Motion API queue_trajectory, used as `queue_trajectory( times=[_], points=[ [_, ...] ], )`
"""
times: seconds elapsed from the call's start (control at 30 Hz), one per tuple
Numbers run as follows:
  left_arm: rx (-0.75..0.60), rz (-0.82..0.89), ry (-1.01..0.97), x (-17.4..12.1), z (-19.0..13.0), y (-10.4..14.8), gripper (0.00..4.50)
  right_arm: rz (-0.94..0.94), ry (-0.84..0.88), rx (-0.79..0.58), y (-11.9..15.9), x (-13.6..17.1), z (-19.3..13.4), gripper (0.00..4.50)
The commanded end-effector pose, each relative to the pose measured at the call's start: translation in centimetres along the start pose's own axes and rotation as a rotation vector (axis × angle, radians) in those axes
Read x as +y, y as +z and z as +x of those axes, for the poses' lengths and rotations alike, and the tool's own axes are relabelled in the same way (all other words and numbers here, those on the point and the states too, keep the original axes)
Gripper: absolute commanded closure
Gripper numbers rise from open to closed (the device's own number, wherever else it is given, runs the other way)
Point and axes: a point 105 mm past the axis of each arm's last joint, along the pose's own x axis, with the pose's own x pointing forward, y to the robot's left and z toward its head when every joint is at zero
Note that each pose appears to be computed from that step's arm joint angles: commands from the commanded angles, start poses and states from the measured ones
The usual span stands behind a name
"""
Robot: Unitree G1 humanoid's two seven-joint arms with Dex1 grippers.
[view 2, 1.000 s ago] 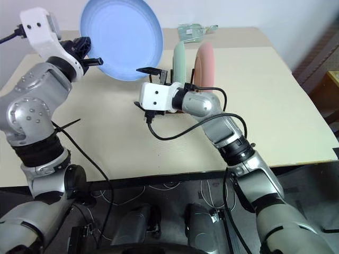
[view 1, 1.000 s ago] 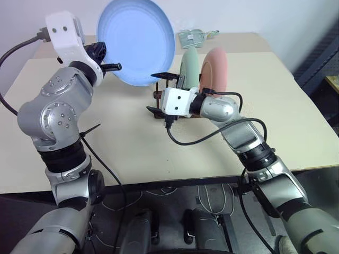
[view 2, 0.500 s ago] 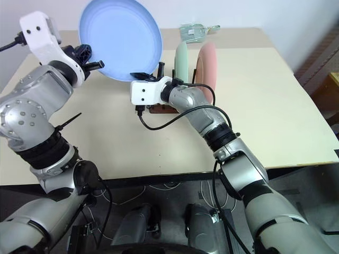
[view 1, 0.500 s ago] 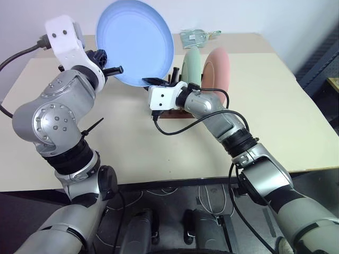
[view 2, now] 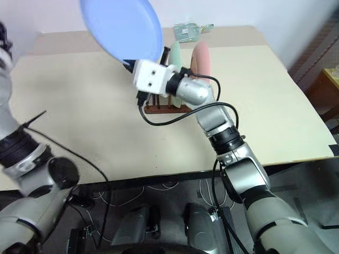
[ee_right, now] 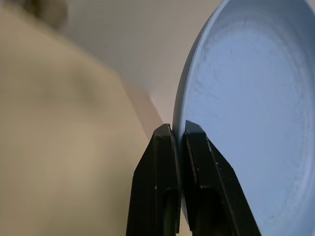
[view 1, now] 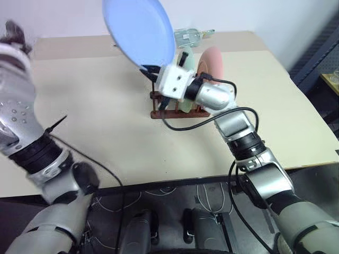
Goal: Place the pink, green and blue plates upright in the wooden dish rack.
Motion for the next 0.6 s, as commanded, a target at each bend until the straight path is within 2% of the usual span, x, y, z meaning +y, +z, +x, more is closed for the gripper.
queue_trajectory(
  times=[0.03,0.13,0.27,0.43,0.6],
  points=[
    [0.030,0.241,-0.277,-3.5,-1.3,-3.7,1.58,0.365,-0.014,-0.166,4.5,-1.2,-0.8,4.50],
    [0.177,0.368,-0.593,-5.6,-5.4,-10.0,1.58,0.684,0.020,-0.188,5.1,-0.7,-1.7,4.50],
    [0.368,0.363,-0.892,-6.6,-11.1,-14.9,1.58,0.957,-0.023,-0.167,4.6,-1.1,-2.2,4.50],
    [0.438,0.303,-1.035,-7.3,-14.0,-16.1,1.58,1.109,-0.109,-0.113,3.0,-2.4,-2.2,4.50],
    [0.452,0.222,-1.079,-8.2,-15.0,-15.6,1.58,1.147,-0.149,-0.036,1.3,-2.7,-2.3,4.50]
  ],
)
